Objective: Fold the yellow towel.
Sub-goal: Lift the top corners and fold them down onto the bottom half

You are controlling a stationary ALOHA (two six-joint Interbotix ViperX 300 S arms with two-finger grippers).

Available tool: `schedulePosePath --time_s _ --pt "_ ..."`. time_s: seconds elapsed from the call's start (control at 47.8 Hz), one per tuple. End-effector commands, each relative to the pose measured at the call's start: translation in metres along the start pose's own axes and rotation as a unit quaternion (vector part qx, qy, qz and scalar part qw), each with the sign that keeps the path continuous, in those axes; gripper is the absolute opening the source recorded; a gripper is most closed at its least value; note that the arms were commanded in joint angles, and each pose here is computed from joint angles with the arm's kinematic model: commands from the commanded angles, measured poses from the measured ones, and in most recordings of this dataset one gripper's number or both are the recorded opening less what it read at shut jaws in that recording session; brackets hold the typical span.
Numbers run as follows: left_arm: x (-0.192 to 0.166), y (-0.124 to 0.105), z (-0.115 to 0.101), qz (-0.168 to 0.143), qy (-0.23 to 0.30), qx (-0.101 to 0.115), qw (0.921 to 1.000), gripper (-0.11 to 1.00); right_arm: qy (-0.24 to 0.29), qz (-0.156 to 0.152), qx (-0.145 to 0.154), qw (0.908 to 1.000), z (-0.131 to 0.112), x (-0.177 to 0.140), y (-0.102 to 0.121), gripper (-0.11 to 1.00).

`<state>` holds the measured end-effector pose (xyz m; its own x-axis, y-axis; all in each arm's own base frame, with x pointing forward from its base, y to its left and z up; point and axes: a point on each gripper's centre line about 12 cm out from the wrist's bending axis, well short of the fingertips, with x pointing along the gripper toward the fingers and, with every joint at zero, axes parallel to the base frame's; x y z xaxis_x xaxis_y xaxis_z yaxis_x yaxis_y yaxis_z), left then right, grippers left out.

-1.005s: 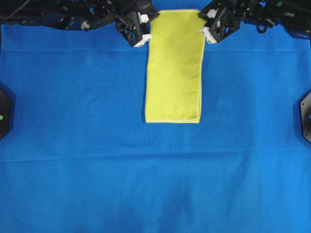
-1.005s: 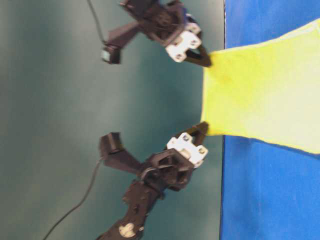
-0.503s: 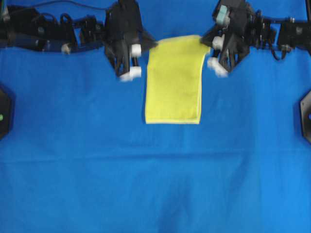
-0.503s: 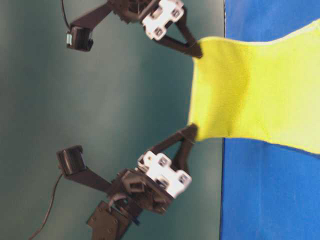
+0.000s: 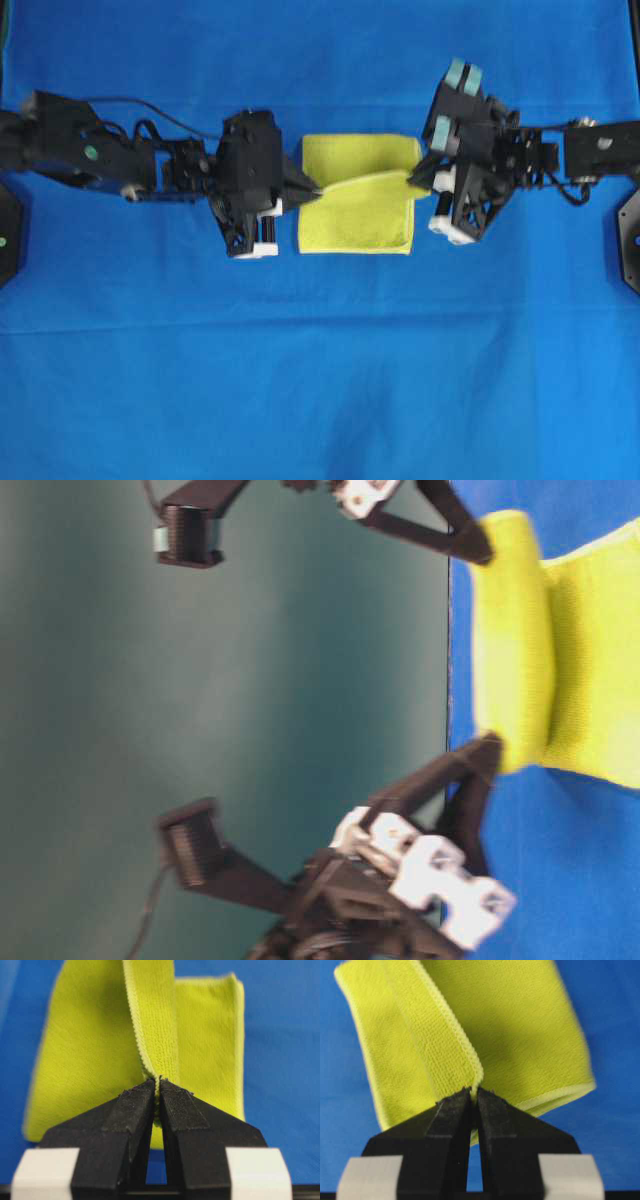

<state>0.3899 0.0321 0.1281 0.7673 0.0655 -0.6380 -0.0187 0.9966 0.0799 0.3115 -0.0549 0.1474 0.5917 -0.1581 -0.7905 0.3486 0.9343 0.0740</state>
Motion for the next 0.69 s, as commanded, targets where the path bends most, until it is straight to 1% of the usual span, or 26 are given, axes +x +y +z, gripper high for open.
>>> schedulePosePath --time_s 0.0,0.126,0.209,0.314,0.461,0.67 --pt "0.003 -0.012 0.002 -0.012 -0.007 0.005 0.9999 0.03 -0.001 0.007 0.008 0.9999 -0.003 0.006 0.003 0.04" --pt "0.008 -0.019 -0.006 -0.018 0.005 0.003 0.9998 0.03 -0.002 0.020 0.022 0.9996 -0.008 0.017 0.008 0.04" --pt "0.009 -0.019 -0.007 -0.019 0.007 0.004 0.9998 0.03 -0.002 0.025 0.026 0.9993 -0.010 0.022 0.010 0.04" --pt "0.009 -0.019 -0.006 -0.018 0.004 0.005 0.9998 0.03 -0.007 0.030 0.028 0.9992 -0.009 0.023 0.012 0.04" --pt "0.009 -0.019 -0.004 -0.018 0.002 0.016 0.9997 0.03 -0.008 0.031 0.030 0.9990 -0.007 0.024 0.013 0.04" --pt "0.010 -0.019 -0.002 -0.018 -0.002 0.016 0.9997 0.03 -0.009 0.036 0.027 0.9990 -0.007 0.023 0.019 0.04"
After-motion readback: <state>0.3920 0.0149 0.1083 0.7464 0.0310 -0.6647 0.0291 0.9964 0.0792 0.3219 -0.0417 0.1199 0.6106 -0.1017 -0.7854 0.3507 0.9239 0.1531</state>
